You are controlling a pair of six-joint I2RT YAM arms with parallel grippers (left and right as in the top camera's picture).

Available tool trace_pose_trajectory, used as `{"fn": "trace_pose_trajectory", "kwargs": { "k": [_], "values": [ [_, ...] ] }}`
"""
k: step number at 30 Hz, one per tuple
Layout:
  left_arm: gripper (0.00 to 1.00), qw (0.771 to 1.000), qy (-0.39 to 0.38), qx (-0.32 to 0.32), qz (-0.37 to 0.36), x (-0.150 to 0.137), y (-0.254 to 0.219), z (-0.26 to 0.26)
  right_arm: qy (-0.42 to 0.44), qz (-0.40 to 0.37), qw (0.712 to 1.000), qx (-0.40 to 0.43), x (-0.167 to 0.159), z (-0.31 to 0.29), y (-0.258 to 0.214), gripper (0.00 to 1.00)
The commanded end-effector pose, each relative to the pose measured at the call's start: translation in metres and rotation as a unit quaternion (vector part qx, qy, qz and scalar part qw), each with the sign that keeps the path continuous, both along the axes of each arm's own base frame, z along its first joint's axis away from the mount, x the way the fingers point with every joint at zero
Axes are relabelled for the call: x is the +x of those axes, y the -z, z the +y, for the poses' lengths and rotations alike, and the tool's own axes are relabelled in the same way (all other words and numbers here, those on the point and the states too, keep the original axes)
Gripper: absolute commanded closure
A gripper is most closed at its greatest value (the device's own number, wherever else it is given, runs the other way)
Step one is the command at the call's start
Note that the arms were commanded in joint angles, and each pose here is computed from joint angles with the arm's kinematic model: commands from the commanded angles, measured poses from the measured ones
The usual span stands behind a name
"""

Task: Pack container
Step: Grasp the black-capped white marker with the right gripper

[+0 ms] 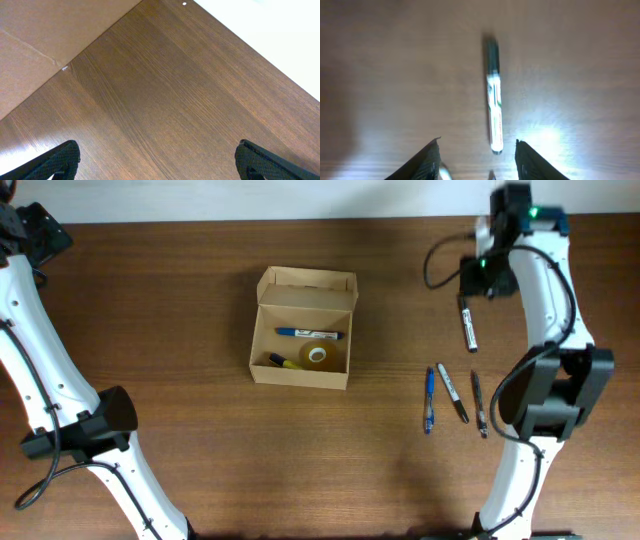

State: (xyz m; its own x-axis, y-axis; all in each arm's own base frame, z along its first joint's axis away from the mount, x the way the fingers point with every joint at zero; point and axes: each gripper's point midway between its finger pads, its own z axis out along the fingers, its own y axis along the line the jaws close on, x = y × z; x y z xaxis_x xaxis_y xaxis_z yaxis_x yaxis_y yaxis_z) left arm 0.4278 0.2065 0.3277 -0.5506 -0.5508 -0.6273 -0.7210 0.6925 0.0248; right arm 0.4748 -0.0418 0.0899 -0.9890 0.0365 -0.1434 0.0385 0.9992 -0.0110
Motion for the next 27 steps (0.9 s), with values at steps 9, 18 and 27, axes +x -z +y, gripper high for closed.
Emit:
{"fn": "trace_pose_trajectory", "kwargs": {
  "k": [9, 18, 27],
  "values": [
    [0.00, 1.000, 0.003, 0.006, -0.011, -0.005, -0.011, 0.000, -0.009, 0.053, 0.999, 0.000, -0.035, -0.002, 0.089, 0.46],
    [0.00, 1.000, 0.003, 0.006, -0.011, -0.005, -0.011, 0.000, -0.009, 0.052, 0.999, 0.000, -0.037, -0.001, 0.105, 0.96],
    [0.00, 1.000, 0.003, 0.006, -0.011, -0.005, -0.011, 0.000, -0.050, 0.025, 0.997, 0.052, -0.024, 0.023, 0.047, 0.96]
  ]
}}
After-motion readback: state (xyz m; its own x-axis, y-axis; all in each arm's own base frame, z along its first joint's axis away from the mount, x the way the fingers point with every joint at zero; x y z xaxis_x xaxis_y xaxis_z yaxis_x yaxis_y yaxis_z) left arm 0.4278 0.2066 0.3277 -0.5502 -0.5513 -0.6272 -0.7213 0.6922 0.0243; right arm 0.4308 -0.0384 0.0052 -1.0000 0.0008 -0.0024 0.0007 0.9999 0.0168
